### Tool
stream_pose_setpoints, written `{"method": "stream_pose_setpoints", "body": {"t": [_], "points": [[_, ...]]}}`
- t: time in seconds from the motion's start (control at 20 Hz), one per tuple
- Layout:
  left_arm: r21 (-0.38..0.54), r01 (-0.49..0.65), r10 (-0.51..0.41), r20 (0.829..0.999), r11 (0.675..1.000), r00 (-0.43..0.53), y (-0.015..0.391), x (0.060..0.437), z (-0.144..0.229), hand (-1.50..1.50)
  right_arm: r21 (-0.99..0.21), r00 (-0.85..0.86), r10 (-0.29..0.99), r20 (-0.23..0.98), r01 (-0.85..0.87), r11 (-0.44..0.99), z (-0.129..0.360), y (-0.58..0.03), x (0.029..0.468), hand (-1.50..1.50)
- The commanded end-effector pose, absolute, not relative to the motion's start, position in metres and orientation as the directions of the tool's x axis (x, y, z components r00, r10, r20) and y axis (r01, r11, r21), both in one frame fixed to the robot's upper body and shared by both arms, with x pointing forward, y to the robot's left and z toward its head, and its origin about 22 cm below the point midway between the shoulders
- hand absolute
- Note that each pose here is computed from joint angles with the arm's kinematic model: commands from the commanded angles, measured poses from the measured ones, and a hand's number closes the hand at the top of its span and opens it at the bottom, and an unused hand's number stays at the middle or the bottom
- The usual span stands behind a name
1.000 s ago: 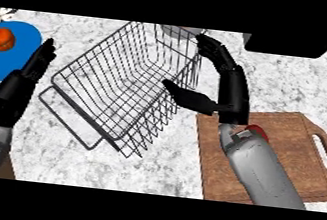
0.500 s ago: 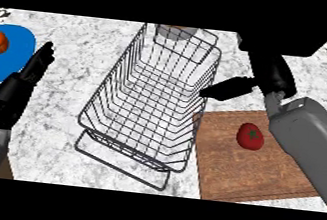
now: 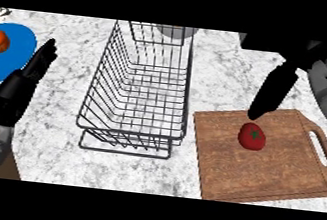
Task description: Pick the tomato from the cutting board and place it in the basket
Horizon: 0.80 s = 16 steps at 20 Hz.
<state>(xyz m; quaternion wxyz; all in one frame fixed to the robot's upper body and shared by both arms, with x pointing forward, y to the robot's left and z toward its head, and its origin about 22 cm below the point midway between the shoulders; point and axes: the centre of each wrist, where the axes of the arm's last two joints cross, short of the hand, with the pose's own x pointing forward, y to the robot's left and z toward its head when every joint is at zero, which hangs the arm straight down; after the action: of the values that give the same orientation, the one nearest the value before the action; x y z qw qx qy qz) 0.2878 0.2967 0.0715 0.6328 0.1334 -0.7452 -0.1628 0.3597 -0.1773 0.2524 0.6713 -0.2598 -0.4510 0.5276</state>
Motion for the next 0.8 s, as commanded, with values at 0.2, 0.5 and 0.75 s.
{"method": "stream_pose_setpoints", "body": {"t": [0.2,0.5,0.75], "points": [[0.417,0.004,-0.410,0.893,0.909,-0.185,0.304,0.292,0.079,0.00,-0.760,0.109,0.975,0.192,-0.613,0.218,0.265,-0.198,0.357,-1.50],[0.409,-0.001,-0.402,0.897,0.913,-0.181,0.295,0.279,0.071,0.00,-0.737,0.123,0.975,0.188,-0.638,0.222,0.226,-0.206,0.359,-1.50],[0.401,0.013,-0.392,0.902,0.916,-0.180,0.300,0.276,0.063,0.00,-0.711,0.114,0.988,0.107,-0.685,0.156,0.212,-0.209,0.359,-1.50]]}}
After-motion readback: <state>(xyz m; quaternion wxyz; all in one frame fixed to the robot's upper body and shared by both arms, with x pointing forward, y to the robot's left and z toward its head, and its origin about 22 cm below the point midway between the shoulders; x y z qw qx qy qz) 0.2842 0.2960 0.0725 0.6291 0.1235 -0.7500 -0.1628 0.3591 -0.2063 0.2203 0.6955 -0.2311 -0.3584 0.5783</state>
